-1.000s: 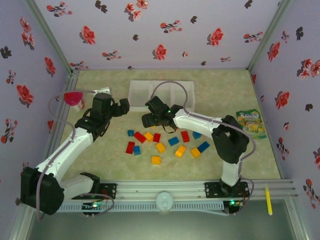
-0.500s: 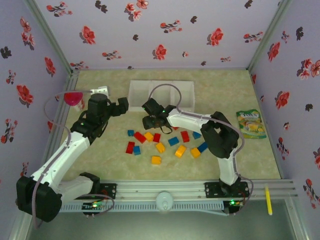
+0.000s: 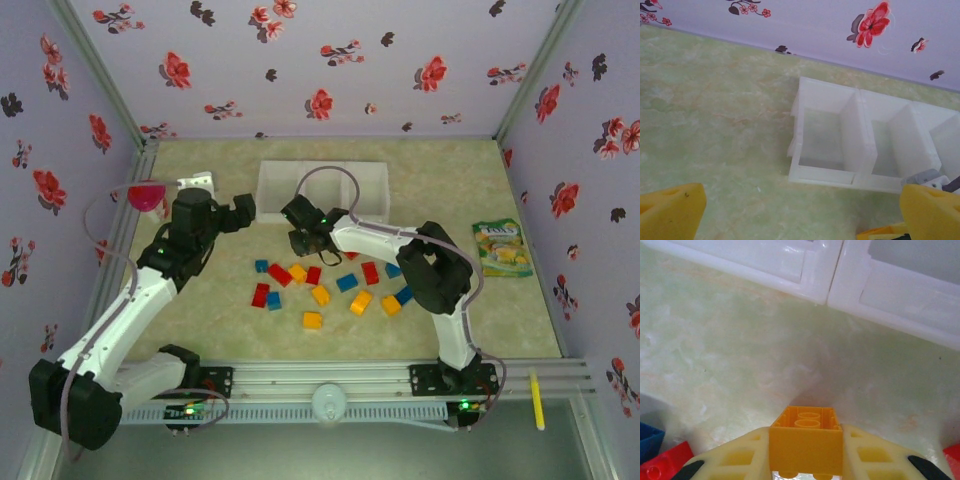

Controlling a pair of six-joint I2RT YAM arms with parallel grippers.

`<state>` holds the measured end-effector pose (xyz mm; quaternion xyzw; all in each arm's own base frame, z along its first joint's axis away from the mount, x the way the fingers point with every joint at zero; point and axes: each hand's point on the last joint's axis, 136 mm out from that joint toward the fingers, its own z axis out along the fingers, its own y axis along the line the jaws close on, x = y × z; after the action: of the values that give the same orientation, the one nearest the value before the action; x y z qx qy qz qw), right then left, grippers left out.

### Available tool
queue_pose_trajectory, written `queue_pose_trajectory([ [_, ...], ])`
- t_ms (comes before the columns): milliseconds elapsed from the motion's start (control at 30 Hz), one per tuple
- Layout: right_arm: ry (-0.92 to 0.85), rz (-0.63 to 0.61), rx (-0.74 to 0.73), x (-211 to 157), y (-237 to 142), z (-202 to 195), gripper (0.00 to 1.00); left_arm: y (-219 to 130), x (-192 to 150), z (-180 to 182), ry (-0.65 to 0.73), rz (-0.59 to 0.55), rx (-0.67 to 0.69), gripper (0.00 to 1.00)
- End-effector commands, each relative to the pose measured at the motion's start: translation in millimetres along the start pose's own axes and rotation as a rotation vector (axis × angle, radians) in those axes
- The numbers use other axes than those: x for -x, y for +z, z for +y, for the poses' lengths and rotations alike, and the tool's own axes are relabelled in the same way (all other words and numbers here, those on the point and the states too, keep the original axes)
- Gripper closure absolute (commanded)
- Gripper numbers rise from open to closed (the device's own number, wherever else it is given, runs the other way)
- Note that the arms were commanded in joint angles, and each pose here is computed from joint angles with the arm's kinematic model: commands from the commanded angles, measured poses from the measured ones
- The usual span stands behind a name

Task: Sort the legos into containers by color

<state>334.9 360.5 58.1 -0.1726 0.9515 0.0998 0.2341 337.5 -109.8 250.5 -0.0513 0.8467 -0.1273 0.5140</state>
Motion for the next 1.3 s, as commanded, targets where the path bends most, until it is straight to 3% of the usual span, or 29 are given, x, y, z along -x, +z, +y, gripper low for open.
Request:
queue_pose_trajectory([
  [0,-0.010,-0.022,-0.034,10.9,-12.7,-8.7,0.75,-9.6,6.5,-3.3,0.022,-0.008,-0.009,0.00],
  [233,0.007,-0.096,-0.058,41.7,-62.0,-42.6,0.77,-14.4,9.5,-4.3,0.021,0.000,-0.009,0.00],
  [467,0.049,-0.178,-0.164,73.6,-113.9,-109.0,0.77,-8.9,2.2,-4.0,0.011,0.026,-0.002,0.00],
  [600,0.090,-0.195,-0.211,87.5,-122.3,-147.8,0.76,-1.5,-8.5,-1.3,-0.018,0.070,0.022,0.00],
  [800,0.139,-0.184,-0.216,106.5,-104.2,-183.3,0.73,6.6,-32.6,5.3,-0.089,0.130,0.056,0.00],
  [900,0.146,-0.163,-0.208,115.9,-85.9,-193.5,0.66,8.7,-43.3,8.8,-0.110,0.164,0.078,0.00],
  [1067,0.151,-0.142,-0.196,125.8,-71.5,-197.6,0.44,6.5,-57.5,8.9,-0.091,0.248,0.109,0.00],
  [1267,0.175,-0.178,-0.194,121.7,-87.7,-197.2,0.36,-0.3,-79.6,14.2,-0.083,0.329,0.144,0.01],
])
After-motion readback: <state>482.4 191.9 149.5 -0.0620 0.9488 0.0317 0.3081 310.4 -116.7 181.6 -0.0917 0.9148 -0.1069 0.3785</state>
